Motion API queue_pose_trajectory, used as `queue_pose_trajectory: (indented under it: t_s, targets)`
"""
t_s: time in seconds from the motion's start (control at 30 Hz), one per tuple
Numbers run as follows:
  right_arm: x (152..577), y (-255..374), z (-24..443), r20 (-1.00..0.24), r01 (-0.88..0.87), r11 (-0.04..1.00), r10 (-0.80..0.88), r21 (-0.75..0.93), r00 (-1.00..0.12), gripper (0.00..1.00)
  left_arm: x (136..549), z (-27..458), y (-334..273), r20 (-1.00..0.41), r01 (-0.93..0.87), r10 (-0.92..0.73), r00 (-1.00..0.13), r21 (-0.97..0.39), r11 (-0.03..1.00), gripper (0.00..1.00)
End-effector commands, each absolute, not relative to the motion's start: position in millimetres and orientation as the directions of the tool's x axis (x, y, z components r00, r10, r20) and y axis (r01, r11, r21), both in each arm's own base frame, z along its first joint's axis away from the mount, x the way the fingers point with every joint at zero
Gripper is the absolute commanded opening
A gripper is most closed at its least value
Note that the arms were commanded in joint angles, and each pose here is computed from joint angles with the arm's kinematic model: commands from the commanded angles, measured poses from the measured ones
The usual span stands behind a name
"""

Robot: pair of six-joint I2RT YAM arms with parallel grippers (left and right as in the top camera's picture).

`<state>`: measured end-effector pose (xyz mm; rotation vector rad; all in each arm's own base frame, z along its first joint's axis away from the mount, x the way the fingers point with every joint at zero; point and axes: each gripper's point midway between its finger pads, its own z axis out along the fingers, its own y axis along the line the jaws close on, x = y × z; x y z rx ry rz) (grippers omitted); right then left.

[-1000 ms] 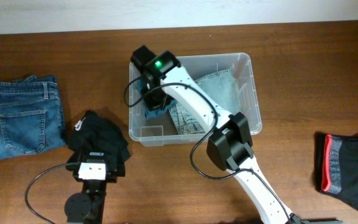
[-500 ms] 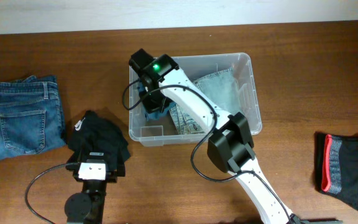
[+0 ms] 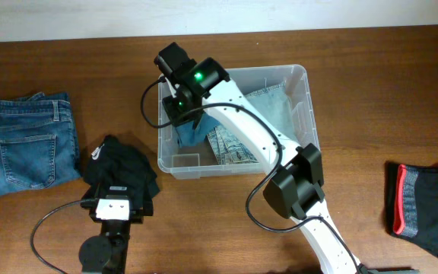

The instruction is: Pack container

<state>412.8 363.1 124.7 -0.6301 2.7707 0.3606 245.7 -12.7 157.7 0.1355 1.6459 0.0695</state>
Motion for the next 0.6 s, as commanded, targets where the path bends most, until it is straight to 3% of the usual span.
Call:
queue_pose_trajectory:
  t_s: [0.0,0.13,0.17,0.2,0.23,0.33,0.57]
  targets:
    - [403,372,101,-0.283,-0.468,0.862,-0.408,0.193,-0.868,0.06,246,157,-14,-0.988,0.052,0.136,-0.072,0.132,0.99,0.99]
    - [401,369,80,-0.255,-0.463,0.867,-0.413,0.186,-0.875,0.11,246,157,-14,-0.988,0.052,0.136,-0.072,0.132,0.99,0.99]
    - [400,369,77,-0.251,-0.463,0.867,-0.413,0.185,-0.875,0.15,246,157,-14,-0.988,0.052,0.135,-0.072,0.132,0.99,0.99]
    - [400,368,69,-0.245,-0.462,0.868,-0.415,0.184,-0.876,0.25,246,157,-14,-0.988,0.052,0.136,-0.072,0.132,0.99,0.99]
    - [399,368,65,-0.242,-0.461,0.868,-0.415,0.183,-0.877,0.28,246,157,-14,-0.988,0.052,0.136,-0.072,0.132,0.99,0.99]
    - [399,366,56,-0.236,-0.463,0.868,-0.419,0.181,-0.877,0.29,246,157,-14,-0.988,0.052,0.136,-0.072,0.132,0.99,0.99]
    - [415,356,166,-0.409,-0.518,0.835,-0.415,0.184,-0.813,0.39,246,157,-14,-0.988,0.052,0.136,-0.072,0.132,0.99,0.99]
